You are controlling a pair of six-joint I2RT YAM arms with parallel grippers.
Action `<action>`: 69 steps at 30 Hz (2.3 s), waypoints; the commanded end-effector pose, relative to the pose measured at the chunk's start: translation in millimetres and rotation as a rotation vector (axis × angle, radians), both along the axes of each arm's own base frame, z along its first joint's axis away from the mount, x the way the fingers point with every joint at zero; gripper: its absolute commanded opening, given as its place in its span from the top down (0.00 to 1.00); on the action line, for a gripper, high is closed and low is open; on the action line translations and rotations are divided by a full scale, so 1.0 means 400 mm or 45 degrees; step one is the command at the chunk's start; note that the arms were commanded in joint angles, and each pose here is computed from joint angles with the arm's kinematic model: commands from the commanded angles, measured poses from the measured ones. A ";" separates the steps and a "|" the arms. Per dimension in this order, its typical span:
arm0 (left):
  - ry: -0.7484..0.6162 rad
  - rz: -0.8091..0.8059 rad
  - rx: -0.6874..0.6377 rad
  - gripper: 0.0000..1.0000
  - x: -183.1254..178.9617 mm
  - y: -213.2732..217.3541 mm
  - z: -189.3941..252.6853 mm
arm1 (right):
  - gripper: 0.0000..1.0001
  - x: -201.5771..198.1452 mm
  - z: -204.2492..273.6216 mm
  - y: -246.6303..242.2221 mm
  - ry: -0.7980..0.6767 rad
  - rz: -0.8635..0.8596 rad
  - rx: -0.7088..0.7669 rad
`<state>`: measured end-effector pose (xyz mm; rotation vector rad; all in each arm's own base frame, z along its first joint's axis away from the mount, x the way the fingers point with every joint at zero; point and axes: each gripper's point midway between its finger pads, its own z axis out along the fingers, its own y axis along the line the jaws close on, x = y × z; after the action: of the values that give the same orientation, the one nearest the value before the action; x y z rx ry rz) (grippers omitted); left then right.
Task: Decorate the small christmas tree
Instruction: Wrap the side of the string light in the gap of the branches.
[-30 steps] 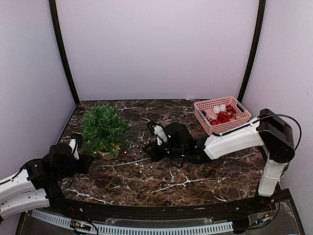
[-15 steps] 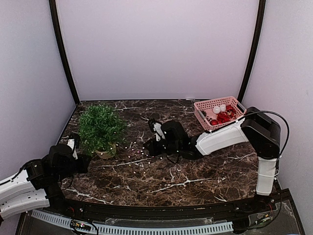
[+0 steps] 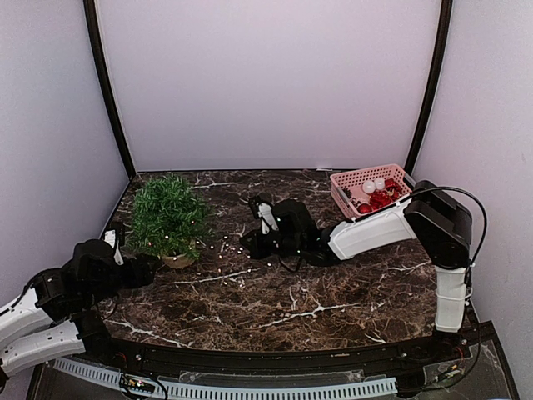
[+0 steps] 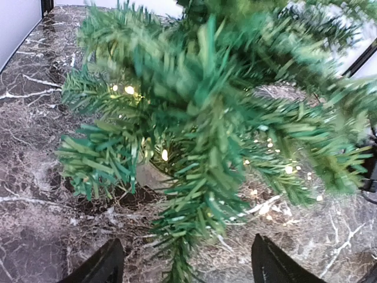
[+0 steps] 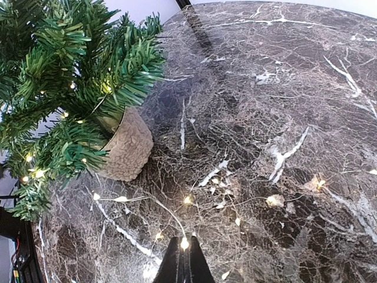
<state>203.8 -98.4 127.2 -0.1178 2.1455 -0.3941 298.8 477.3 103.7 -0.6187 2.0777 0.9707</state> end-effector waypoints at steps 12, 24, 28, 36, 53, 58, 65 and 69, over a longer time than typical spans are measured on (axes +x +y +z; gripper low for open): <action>-0.110 -0.052 -0.060 0.25 0.024 -0.032 0.419 | 1.00 -0.001 0.053 0.014 -0.048 0.033 0.067; -0.100 -0.109 0.262 0.29 0.215 -0.100 0.464 | 1.00 -0.005 0.073 0.015 -0.048 0.039 0.103; -0.098 -0.069 0.308 0.32 0.237 -0.088 0.450 | 1.00 -0.006 0.079 0.018 -0.049 0.044 0.113; -0.124 -0.029 0.340 0.60 0.271 -0.068 0.426 | 1.00 -0.006 0.082 0.017 -0.050 0.044 0.115; -0.232 -0.325 0.303 1.00 0.284 -0.165 0.432 | 1.00 -0.028 0.131 -0.051 -0.080 -0.020 0.121; -0.314 -0.509 0.268 1.00 0.270 -0.226 0.462 | 1.00 -0.063 0.144 -0.089 -0.090 -0.045 0.083; -0.424 -0.740 0.178 1.00 0.255 -0.312 0.515 | 1.00 -0.109 0.170 -0.131 -0.112 -0.115 0.051; -0.446 -0.865 0.166 1.00 0.262 -0.361 0.515 | 1.00 -0.139 0.162 -0.152 -0.100 -0.145 0.025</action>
<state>307.5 -216.4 296.1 0.5995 1.9697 -0.5018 249.5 428.2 168.5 -0.5636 1.9950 0.9333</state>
